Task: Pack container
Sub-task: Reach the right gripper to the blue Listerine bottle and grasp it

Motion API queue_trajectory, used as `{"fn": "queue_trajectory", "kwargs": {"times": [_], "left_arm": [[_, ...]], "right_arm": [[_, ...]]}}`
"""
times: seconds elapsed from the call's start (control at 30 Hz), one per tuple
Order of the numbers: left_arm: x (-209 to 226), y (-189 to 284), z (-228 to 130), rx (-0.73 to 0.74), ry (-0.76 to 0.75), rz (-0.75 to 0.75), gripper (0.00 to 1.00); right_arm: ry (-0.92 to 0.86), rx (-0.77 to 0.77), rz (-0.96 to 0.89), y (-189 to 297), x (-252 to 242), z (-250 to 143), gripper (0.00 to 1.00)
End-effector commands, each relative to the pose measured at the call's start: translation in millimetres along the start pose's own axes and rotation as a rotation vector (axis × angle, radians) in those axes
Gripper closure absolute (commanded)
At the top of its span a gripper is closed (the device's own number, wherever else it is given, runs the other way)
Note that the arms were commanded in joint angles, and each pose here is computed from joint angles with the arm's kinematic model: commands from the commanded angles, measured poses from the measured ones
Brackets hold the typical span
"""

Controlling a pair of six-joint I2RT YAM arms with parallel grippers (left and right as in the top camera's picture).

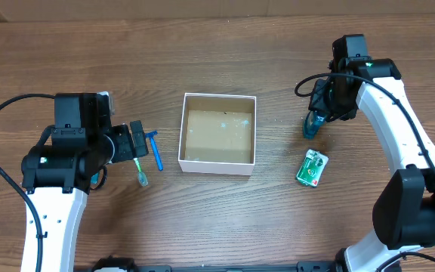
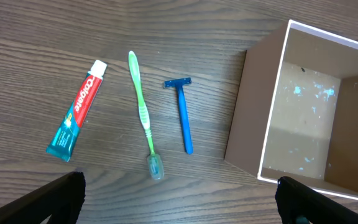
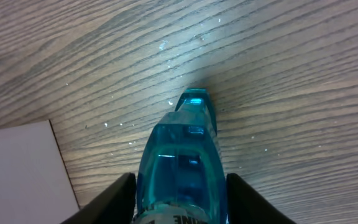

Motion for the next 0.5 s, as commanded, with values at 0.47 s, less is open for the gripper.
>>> {"fn": "queue_trajectory", "kwargs": {"times": [0.47], "left_arm": [[-4.8, 6.4, 4.3, -0.018, 0.001, -0.025, 0.0]], "right_arm": [[0.001, -0.019, -0.015, 3.7, -2.5, 1.6, 0.74]]}}
Point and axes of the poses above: each gripper's point midway between its finger pads, its own y axis back along the fingers, its own x axis along the line the jaws close on, z = x × y, the point moved 7 cm from there along y, back along the fingers, and after that the axes turned 10 degrees about y, right-handed, at the moved point
